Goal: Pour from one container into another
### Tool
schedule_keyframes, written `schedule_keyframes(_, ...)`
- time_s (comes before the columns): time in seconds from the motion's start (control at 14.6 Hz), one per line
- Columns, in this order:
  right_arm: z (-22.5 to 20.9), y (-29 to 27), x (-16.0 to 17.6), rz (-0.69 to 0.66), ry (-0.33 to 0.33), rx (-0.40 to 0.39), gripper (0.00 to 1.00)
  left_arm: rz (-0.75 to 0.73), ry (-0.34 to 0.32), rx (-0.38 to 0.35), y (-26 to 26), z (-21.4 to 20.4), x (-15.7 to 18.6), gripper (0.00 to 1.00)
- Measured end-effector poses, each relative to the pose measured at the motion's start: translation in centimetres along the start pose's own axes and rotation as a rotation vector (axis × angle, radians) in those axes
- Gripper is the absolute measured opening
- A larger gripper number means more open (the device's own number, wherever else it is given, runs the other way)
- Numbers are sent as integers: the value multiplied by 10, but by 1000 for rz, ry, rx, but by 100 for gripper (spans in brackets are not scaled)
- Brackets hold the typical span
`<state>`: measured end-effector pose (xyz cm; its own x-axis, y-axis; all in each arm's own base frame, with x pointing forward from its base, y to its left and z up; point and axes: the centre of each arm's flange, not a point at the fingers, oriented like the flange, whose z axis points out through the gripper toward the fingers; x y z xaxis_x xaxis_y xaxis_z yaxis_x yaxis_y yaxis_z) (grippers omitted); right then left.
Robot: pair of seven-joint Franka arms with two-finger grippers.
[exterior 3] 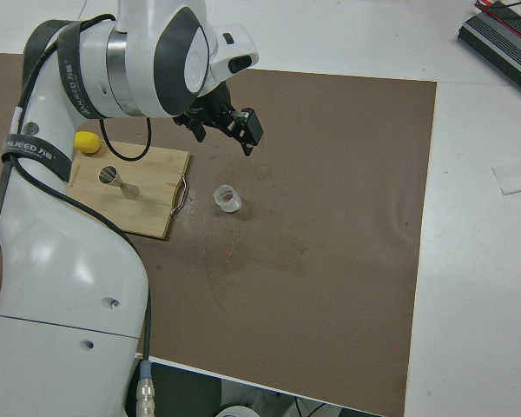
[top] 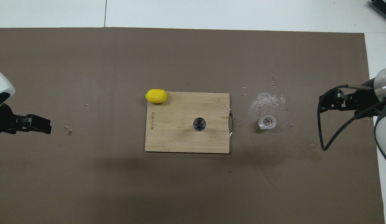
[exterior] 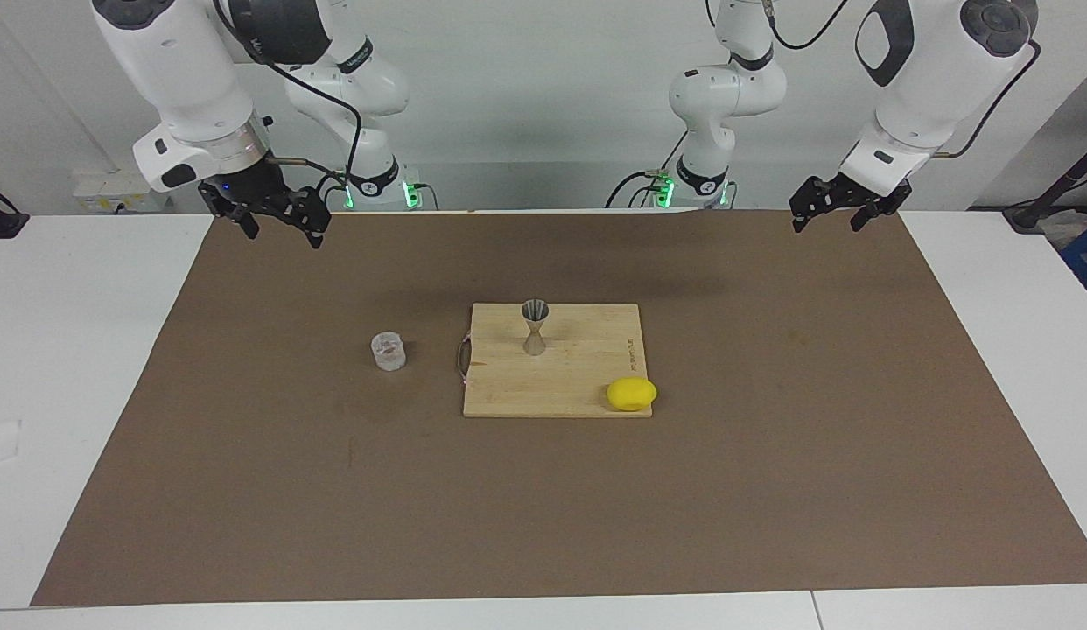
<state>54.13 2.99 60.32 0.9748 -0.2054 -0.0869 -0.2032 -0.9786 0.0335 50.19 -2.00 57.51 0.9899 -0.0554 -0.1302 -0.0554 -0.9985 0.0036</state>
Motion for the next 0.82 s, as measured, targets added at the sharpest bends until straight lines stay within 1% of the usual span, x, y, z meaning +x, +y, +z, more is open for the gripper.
schedule_keyframes(0.14,0,0,0,0,0,0,100,-5,1,0,-1,0,0,100)
schedule_keyframes(0.41,0,0,0,0,0,0,100,-61,27,-3,-8,-3,3,100)
schedule_keyframes(0.62,0,0,0,0,0,0,100,-67,46,-3,-9,-5,5,100)
schedule_keyframes(0.82,0,0,0,0,0,0,100,-69,59,-6,-11,-4,18,100)
